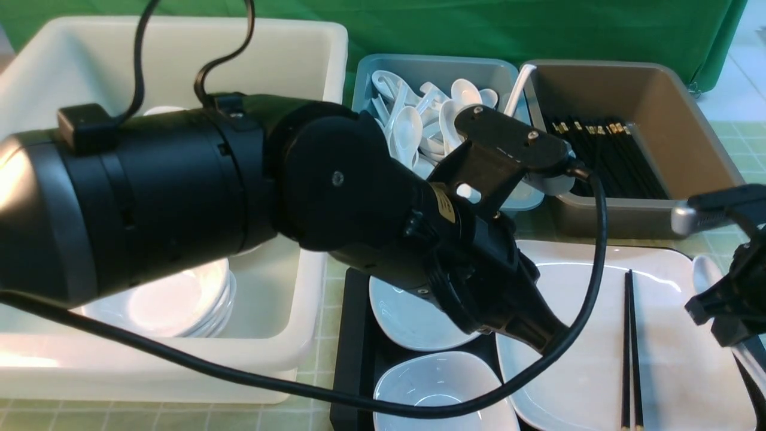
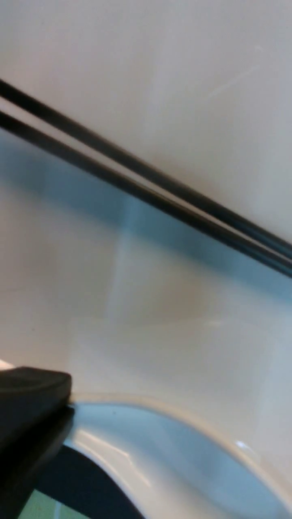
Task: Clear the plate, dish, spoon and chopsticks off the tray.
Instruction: Use the right arm to grab a soup spoon from the plate, then use the right arm to put the soup spoon into the small storage box in the middle
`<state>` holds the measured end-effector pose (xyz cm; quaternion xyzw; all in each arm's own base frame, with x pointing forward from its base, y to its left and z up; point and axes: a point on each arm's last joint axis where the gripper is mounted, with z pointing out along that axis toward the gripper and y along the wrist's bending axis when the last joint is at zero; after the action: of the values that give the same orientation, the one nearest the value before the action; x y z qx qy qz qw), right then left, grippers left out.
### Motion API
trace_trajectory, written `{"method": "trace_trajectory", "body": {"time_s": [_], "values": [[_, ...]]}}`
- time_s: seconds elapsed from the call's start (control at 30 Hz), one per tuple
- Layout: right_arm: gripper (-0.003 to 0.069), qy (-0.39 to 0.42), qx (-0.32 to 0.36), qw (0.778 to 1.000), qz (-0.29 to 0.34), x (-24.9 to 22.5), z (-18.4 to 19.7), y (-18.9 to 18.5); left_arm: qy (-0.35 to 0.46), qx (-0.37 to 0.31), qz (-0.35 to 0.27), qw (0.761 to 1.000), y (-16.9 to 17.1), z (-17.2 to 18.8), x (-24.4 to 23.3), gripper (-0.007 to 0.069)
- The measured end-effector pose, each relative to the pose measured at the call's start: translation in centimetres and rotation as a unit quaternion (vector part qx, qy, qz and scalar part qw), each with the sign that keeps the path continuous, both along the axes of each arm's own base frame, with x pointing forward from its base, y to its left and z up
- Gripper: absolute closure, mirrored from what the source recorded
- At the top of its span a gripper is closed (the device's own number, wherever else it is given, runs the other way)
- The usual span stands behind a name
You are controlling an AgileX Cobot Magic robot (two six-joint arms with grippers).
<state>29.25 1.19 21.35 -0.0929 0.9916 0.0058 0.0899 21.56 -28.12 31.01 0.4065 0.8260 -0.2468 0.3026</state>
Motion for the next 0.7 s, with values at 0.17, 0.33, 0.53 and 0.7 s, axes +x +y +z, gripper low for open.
{"method": "trace_trajectory", "body": {"time_s": [0.17, 0.33, 0.53, 0.7], "values": [[0.0645, 0.001, 0.036, 0.999, -0.005, -0.3, 0.4, 0.6, -0.015, -0.003, 0.004, 1.000, 0.0, 0.1, 0.2, 0.0644], [0.0645, -0.009, 0.074, 0.997, 0.004, -0.3, 2.5, 1.7, -0.004, -0.015, 0.073, 0.997, 1.6, 1.3, 2.5, 0.0644], [0.0645, -0.109, 0.126, 0.985, 0.051, 1.2, 9.3, 4.5, -0.017, -0.032, 0.163, 0.986, 6.0, 3.2, 7.0, 0.0644], [0.0645, -0.185, 0.149, 0.967, 0.087, 3.6, 13.5, 6.7, -0.027, -0.039, 0.213, 0.976, 8.9, 3.9, 9.2, 0.0644]]}}
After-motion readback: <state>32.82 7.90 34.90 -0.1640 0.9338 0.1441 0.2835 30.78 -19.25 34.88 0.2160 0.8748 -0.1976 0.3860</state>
